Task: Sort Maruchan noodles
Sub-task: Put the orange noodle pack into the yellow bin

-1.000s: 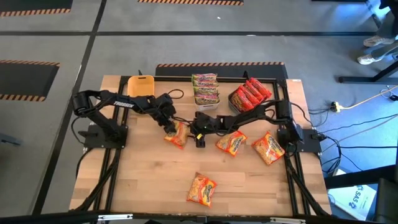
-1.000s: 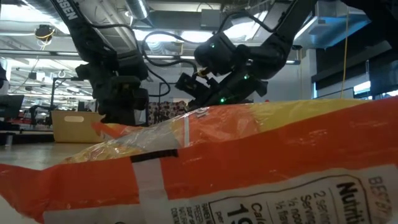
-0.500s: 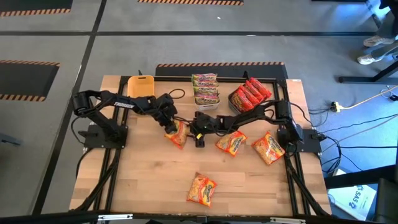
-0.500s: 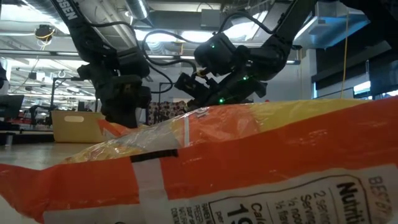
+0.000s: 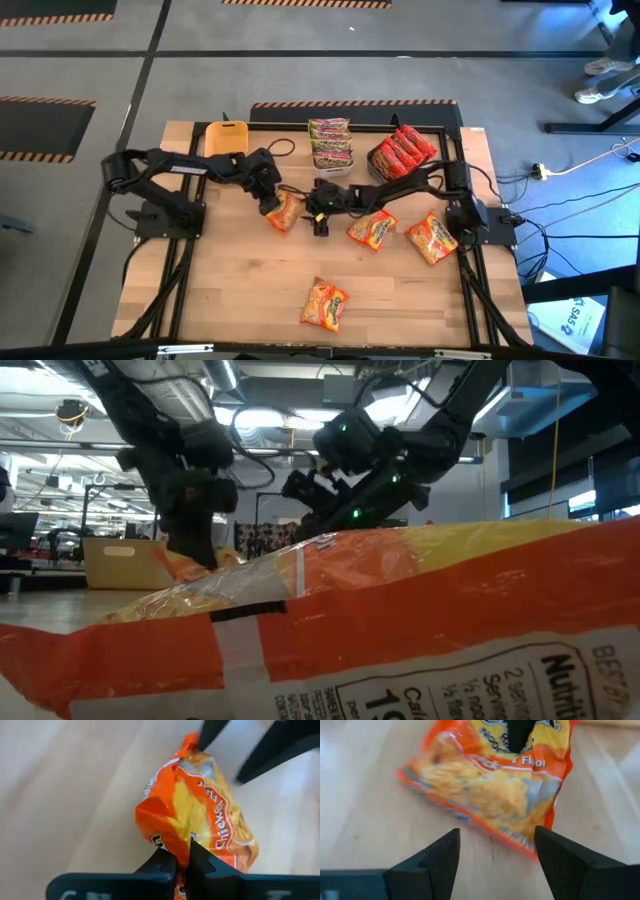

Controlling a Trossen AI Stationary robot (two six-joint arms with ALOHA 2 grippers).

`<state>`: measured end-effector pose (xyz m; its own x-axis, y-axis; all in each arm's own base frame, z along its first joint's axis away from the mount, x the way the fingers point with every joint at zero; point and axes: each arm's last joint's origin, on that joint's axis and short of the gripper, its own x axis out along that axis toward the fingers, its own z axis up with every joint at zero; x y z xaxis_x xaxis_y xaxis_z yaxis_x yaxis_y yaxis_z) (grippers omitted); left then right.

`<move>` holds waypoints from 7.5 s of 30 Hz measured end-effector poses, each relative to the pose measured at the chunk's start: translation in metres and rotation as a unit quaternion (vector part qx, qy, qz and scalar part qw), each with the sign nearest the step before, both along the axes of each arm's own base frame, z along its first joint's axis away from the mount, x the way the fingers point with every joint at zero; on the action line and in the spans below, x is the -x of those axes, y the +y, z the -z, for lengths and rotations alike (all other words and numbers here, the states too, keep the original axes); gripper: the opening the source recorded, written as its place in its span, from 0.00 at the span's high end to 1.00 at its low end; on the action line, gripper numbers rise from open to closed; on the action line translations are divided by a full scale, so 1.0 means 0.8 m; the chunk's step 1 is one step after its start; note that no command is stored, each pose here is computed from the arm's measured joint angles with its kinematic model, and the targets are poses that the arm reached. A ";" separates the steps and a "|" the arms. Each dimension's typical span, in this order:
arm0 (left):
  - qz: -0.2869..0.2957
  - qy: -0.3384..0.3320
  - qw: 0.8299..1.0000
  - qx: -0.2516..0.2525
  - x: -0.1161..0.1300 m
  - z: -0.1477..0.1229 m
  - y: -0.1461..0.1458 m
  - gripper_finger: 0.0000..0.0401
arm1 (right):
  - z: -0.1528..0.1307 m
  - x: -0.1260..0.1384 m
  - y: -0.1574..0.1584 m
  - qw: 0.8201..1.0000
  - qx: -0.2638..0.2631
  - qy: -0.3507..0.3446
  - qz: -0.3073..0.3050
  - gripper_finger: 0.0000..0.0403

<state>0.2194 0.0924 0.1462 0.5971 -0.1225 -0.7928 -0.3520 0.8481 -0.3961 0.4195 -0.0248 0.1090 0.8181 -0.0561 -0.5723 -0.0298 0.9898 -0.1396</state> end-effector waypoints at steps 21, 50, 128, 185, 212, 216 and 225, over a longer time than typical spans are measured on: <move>0.068 0.198 0.888 -0.410 0.047 -0.191 0.010 0.99 | -0.022 0.001 0.005 0.999 -0.001 -0.022 -0.023 0.41; 0.209 0.533 0.751 -0.329 0.036 -0.080 0.166 0.99 | -0.021 0.002 0.008 0.998 -0.025 -0.015 -0.055 0.41; 0.082 -0.171 0.962 -0.194 -0.090 -0.092 -0.079 0.68 | -0.113 0.197 0.118 0.981 -0.095 0.105 0.133 0.41; 0.103 -0.176 0.956 -0.209 -0.131 0.042 -0.115 0.68 | -0.087 0.158 0.072 0.975 -0.144 0.036 0.164 0.41; 0.115 -0.200 0.956 -0.182 -0.067 0.013 -0.149 0.68 | -0.044 0.146 0.040 0.891 -0.403 0.033 0.207 0.18; 0.095 -0.248 0.945 -0.192 -0.065 0.024 -0.154 0.68 | -0.035 0.142 0.040 0.889 -0.406 0.038 0.208 0.20; 0.098 -0.215 0.952 -0.194 -0.081 0.062 -0.157 0.68 | -0.029 0.137 0.040 0.870 -0.441 0.032 0.216 0.21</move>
<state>0.2842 -0.0329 0.0967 0.8723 -0.0128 -0.4888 -0.0483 0.9925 -0.1122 0.3101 0.0074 0.1319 0.7952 0.1341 -0.5914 0.3913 0.6315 0.6694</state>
